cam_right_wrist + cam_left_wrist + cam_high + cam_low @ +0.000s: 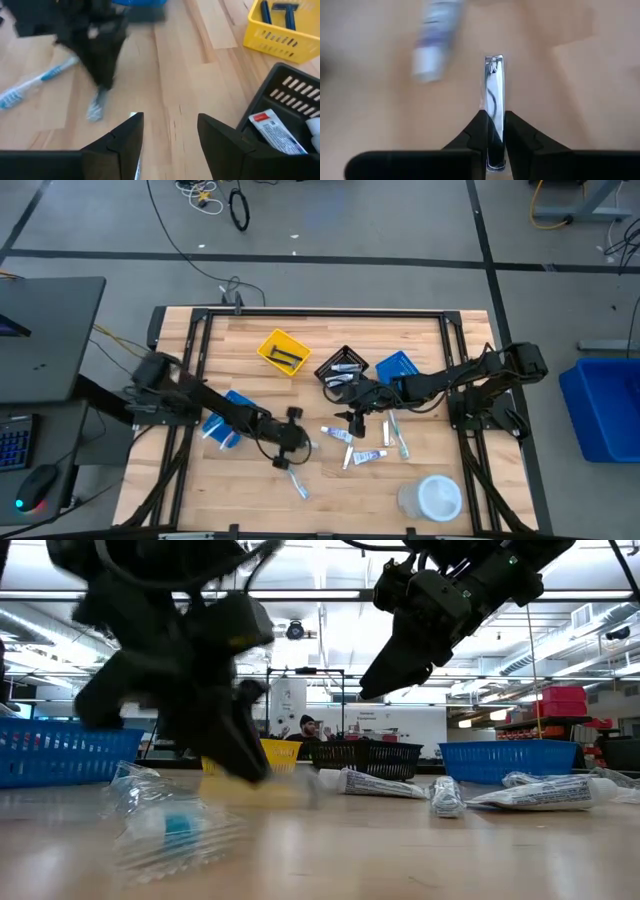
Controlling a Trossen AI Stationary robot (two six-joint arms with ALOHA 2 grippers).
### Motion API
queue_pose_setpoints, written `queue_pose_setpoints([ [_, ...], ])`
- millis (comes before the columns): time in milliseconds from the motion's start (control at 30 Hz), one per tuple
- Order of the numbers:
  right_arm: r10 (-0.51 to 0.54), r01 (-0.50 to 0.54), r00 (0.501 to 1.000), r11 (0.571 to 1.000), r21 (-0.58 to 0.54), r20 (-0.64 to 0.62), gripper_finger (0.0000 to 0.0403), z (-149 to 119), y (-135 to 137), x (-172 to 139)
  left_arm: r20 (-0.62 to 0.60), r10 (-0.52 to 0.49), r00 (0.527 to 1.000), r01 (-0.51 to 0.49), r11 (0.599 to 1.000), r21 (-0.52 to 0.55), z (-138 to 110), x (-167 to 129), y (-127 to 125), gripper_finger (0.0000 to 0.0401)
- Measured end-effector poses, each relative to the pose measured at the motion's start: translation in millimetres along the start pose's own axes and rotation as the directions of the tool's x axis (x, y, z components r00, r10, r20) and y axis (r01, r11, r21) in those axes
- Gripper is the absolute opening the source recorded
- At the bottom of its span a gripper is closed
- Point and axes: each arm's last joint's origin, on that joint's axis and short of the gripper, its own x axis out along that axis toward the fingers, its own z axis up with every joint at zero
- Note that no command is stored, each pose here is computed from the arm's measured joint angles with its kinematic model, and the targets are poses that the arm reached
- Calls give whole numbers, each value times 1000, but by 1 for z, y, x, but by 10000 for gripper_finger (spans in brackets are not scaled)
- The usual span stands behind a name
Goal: Pick & Place Travel size toiletries
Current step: Put the silver nail cutter into the right blue bin
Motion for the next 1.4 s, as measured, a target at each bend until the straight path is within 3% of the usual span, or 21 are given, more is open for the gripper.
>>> queue_pose_setpoints([
  [167, 19, -19, 1000, 1000, -12, 25, 187, 2, 6, -1, -43, 109, 993, -108, 994, 27, 9, -46, 15, 47],
  [333, 27, -26, 999, 999, -28, 44, 179, 3, 8, -1, 47, 255, 966, -256, 967, 12, 24, -95, 30, 51],
  [467, 36, -33, 994, 999, -30, 101, 176, 9, 9, -1, 133, 293, 947, -295, 956, -9, 30, -128, 40, 49],
  [633, 18, 8, 964, 995, -97, 267, 190, 24, 10, -4, 245, 304, 921, -308, 951, -21, 37, -154, 45, 55],
  [933, 74, 50, 847, 975, -216, 527, 231, 49, 14, -13, 342, 309, 887, -308, 950, -57, 47, -160, 47, 55],
  [1100, 137, 12, 818, 967, -254, 559, 225, 53, 17, -15, 367, 323, 872, -314, 946, -86, 51, -158, 49, 54],
  [1233, 137, 13, 811, 968, -252, 569, 205, 53, 17, -16, 397, 324, 859, -281, 946, -165, 55, -155, 56, 52],
  [1400, 131, 20, 800, 970, -244, 586, 188, 55, 15, -16, 386, 325, 864, -282, 945, -165, 57, -138, 59, 53],
])
